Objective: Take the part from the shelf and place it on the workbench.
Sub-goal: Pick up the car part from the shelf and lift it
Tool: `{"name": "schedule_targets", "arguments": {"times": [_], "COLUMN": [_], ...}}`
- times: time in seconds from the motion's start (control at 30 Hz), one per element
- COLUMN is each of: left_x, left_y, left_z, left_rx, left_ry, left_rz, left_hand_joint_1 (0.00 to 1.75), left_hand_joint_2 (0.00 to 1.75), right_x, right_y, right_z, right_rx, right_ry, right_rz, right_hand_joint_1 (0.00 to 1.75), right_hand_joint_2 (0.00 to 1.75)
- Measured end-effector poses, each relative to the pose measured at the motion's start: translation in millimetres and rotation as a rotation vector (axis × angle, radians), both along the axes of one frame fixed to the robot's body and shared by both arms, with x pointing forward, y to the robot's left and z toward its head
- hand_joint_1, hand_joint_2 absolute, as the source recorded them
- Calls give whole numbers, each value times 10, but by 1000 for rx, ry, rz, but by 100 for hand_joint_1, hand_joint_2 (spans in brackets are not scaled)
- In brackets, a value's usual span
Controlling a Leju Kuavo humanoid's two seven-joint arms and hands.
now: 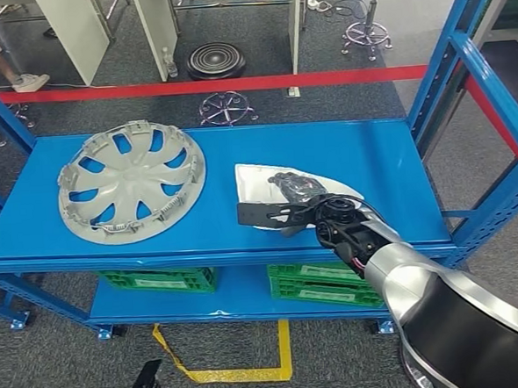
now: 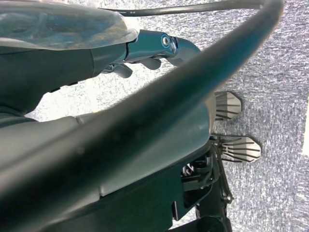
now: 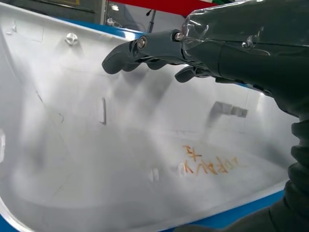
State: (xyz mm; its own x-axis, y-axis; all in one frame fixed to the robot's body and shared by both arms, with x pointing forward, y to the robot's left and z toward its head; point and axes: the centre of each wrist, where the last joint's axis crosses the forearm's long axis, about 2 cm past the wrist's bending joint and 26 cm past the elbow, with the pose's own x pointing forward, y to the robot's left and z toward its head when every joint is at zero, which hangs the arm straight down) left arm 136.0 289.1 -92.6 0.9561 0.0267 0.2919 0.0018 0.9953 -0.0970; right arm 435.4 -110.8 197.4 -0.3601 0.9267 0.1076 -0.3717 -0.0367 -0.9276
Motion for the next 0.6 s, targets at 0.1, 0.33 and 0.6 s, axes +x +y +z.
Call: {"name": "schedule_targets", "arguments": {"times": [0.1,0.33,0.6], "left_x": [-1,-1,-25], "left_y": [-1,-1,17], "left_z": [0,0,-7], "left_rx": [0,-2,-1], "left_ry": [0,0,-4], "left_rz": [-2,-3,1], "left_hand_joint_1": [0,0,0], "left_hand_joint_2": [0,0,0], "right_x": [20,86,286], "right_y": [-3,-40,-79], "right_z": [38,147,609], "right_rx": [-5,-49,-89], "right_ry": [-12,-59,-174], "right_rz": [2,2,-1], "right_hand_joint_1": [0,0,0], "right_hand_joint_2": [175,175,175]}}
